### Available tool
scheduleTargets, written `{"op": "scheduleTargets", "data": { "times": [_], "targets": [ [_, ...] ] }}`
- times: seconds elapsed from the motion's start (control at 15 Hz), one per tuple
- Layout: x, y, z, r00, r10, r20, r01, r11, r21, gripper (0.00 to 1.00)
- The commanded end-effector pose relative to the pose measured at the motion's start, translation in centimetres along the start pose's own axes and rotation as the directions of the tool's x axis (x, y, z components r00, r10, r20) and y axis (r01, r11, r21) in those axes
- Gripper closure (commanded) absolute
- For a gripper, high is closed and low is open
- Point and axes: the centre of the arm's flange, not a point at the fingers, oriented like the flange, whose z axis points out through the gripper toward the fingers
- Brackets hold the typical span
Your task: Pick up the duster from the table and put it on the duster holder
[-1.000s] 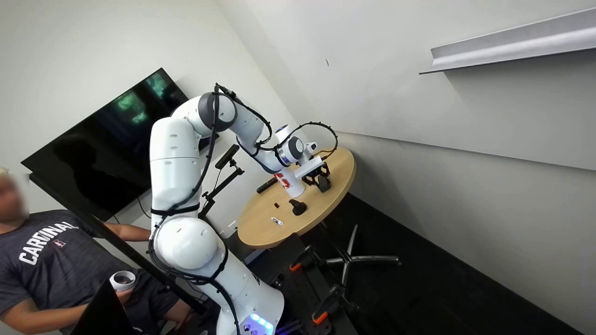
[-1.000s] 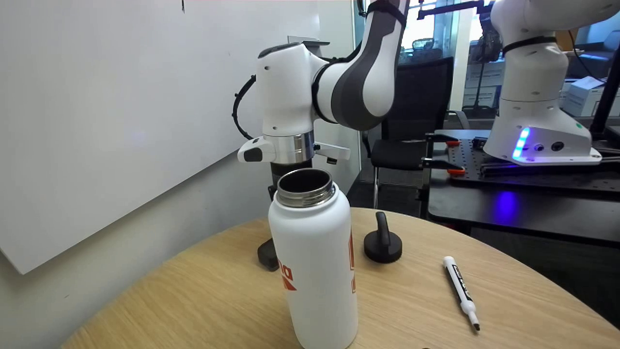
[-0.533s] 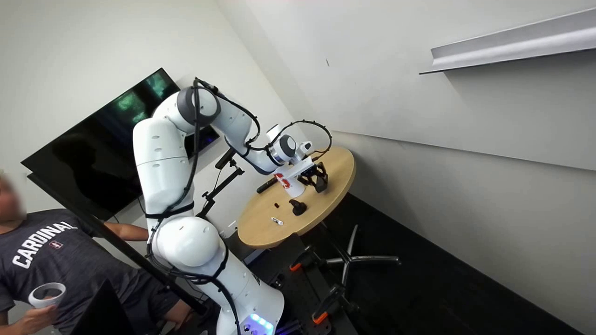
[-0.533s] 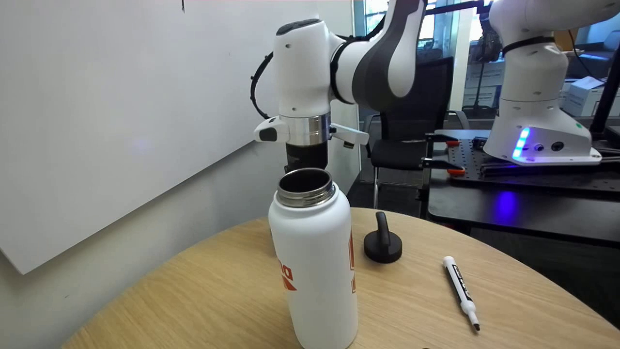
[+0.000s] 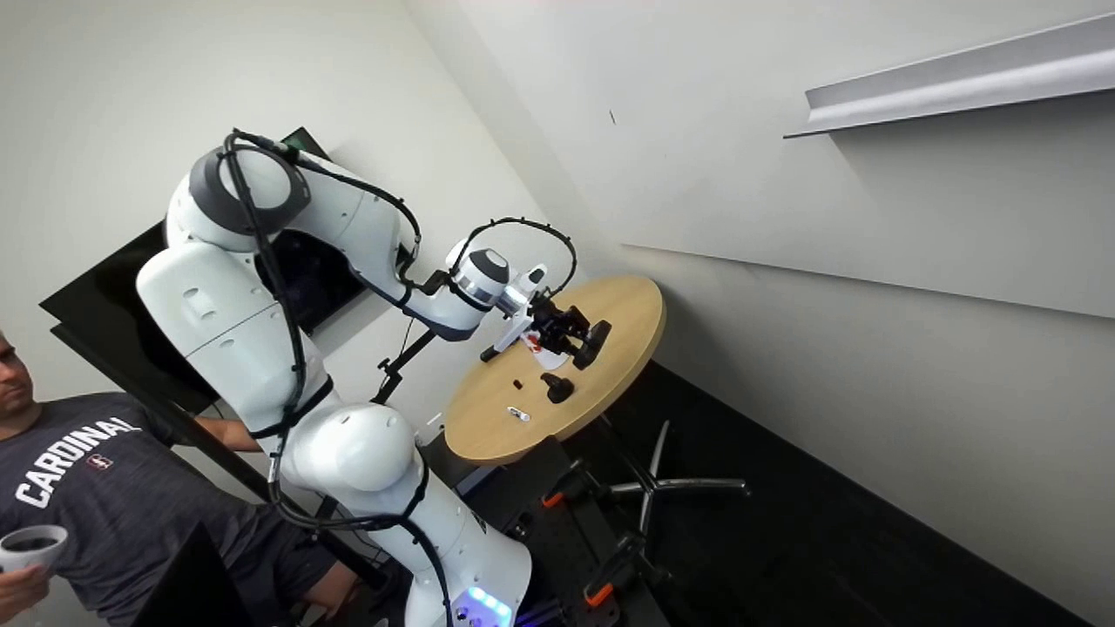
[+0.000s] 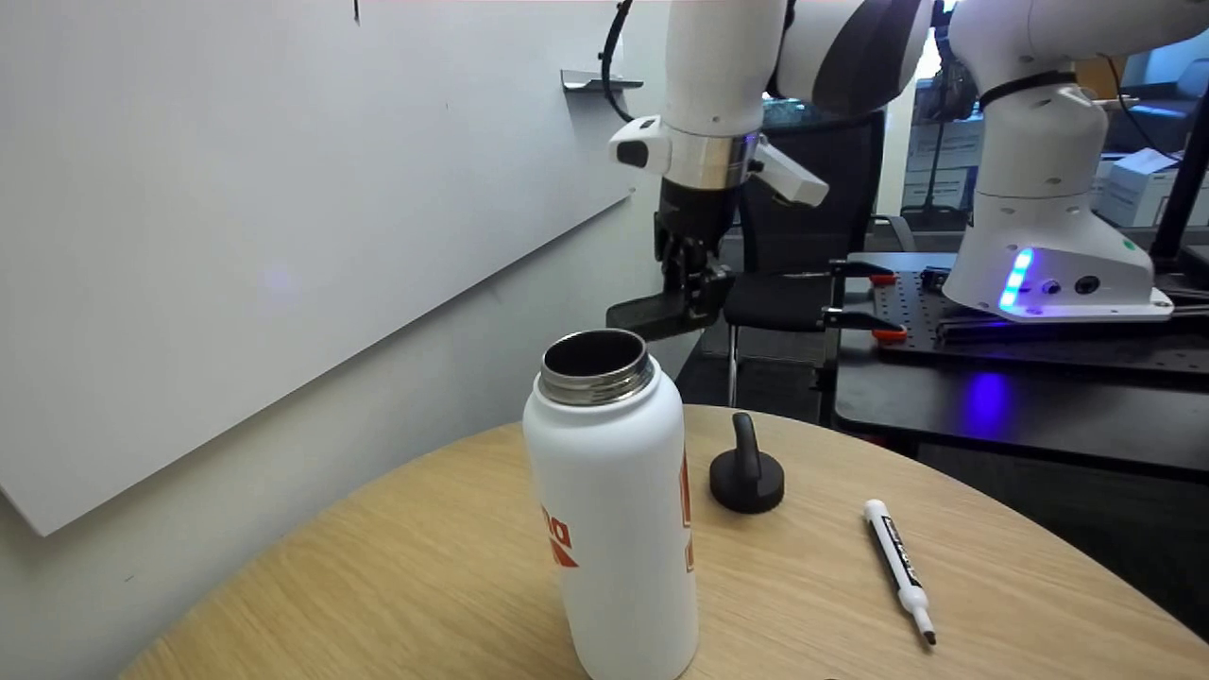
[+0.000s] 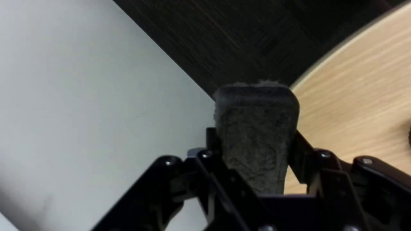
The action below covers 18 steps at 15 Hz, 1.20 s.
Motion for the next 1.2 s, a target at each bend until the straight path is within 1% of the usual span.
{"op": "scheduleTargets", "data": {
  "times": [0.0,0.07,0.2,0.27,0.4,0.47,0.53,0.67,0.87,1.0,1.13],
  "targets": [
    [-1.4,-0.1,-0.7,1.0,0.01,0.019,-0.01,1.0,-0.029,0.46],
    [-2.7,-0.5,-1.6,1.0,0.01,0.028,-0.009,0.999,-0.054,0.46],
    [-3.9,-1.0,-2.8,1.0,0.008,0.02,-0.006,0.997,-0.075,0.46],
    [-4.1,-0.9,-3.0,1.0,0.008,0.018,-0.007,0.997,-0.076,0.71],
    [-4.6,1.8,-2.4,0.986,0.169,0.001,-0.168,0.98,-0.111,0.71],
    [-5.2,3.4,-2.4,0.975,0.222,-0.009,-0.222,0.969,-0.112,0.71],
    [-6.2,5.2,-2.3,0.961,0.275,-0.016,-0.276,0.957,-0.095,0.71],
    [-7.9,8.7,-2.0,0.926,0.377,-0.028,-0.378,0.922,-0.08,0.71],
    [-10.6,12.2,-1.5,0.859,0.508,-0.07,-0.511,0.858,-0.042,0.71],
    [-12.5,13.0,-2.0,0.804,0.586,-0.104,-0.59,0.808,-0.005,0.71],
    [-12.8,14.0,-2.8,0.735,0.663,-0.141,-0.667,0.745,0.027,0.71]
  ]
}}
